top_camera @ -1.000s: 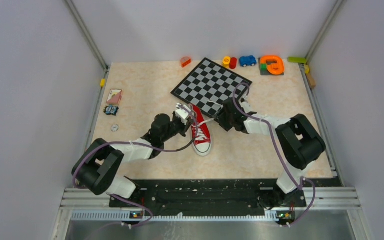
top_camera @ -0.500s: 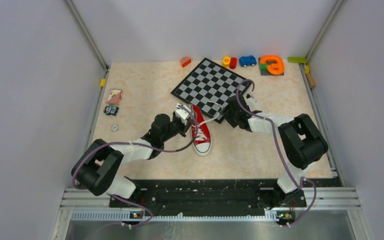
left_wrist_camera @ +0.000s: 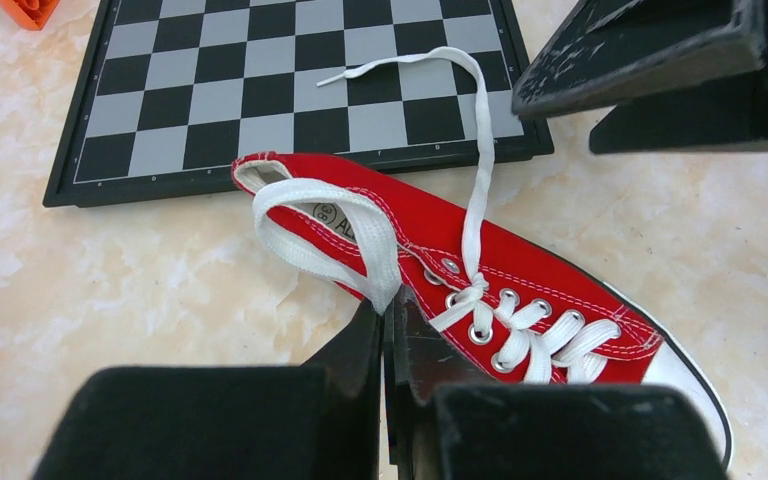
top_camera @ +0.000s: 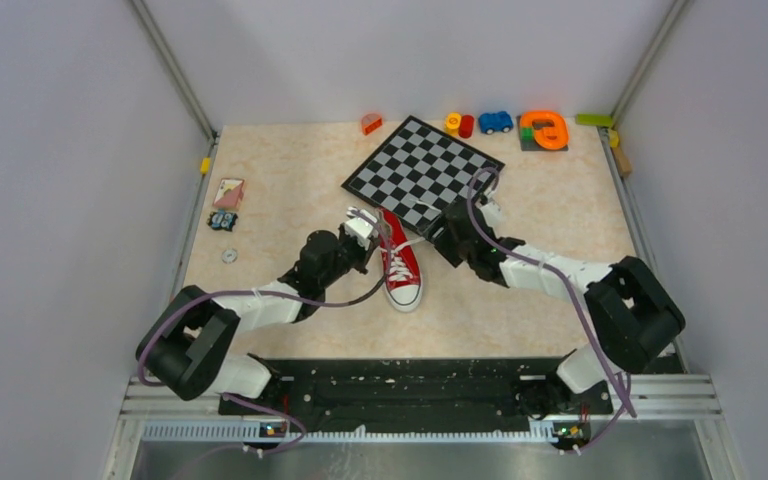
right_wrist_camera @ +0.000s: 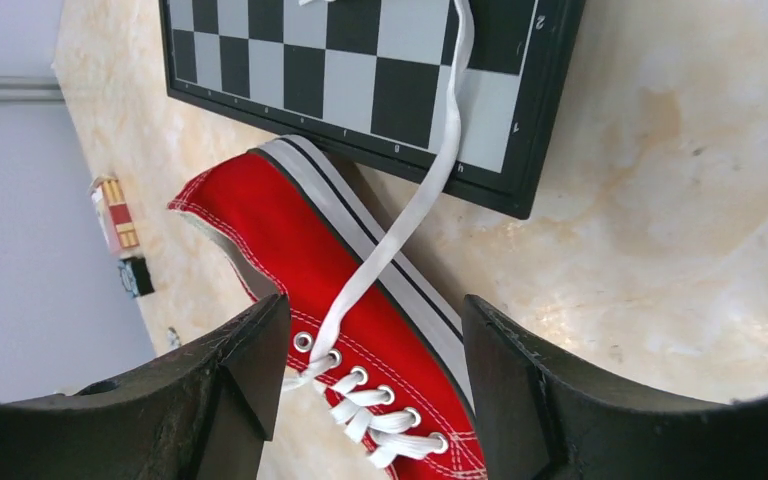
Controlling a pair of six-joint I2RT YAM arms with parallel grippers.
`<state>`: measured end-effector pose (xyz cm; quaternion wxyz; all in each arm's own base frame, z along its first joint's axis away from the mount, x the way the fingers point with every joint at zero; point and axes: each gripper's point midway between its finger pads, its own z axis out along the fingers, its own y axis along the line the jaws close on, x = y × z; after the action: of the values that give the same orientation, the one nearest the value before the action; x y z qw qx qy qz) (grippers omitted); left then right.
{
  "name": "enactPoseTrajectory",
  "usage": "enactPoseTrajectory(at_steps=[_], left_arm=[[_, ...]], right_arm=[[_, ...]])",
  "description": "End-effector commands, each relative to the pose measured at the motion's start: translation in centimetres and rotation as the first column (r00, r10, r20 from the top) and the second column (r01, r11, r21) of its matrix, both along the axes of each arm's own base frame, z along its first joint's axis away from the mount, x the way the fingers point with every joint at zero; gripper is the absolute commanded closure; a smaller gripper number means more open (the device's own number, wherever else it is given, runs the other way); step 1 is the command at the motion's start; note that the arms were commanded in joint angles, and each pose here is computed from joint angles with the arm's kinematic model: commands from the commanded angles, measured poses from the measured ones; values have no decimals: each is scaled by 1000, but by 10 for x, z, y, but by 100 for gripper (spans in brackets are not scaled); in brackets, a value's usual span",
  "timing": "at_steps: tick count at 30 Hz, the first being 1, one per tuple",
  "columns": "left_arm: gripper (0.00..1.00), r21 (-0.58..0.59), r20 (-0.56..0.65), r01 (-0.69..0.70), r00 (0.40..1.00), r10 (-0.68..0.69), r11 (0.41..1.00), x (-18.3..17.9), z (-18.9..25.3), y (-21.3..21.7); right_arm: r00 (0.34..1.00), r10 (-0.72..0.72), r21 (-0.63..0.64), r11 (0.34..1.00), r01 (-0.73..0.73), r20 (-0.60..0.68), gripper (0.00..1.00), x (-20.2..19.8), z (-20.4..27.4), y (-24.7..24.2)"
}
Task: Tie the shoes
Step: Wrap the shoelace around the shoelace.
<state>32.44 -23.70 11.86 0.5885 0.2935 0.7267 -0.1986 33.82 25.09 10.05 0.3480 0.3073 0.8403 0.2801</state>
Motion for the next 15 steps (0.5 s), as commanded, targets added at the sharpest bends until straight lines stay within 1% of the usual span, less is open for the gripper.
enactPoseTrajectory(at_steps=[1,4,11,13,15], left_arm=[[100,-15,47,-10,999,10,1000,4,12,3],[100,-18,49,5,999,-4,1000,3,13,1],[100,-17,46,49,998,-48,999,0,13,-7],[100,-15,46,53,998,-52,999,0,13,-7],[100,-12,43,56,998,-55,998,0,11,-7]], right_arm=[[998,-54,93,994,53,10,35,13,3,18],[997,-73,112,991,71,13,36,20,-6,23],[993,-116,167,979,121,-39,39,29,-31,34],[989,-142,170,975,146,-36,39,34,-36,33],[984,-178,138,974,180,-23,39,39,-40,25]])
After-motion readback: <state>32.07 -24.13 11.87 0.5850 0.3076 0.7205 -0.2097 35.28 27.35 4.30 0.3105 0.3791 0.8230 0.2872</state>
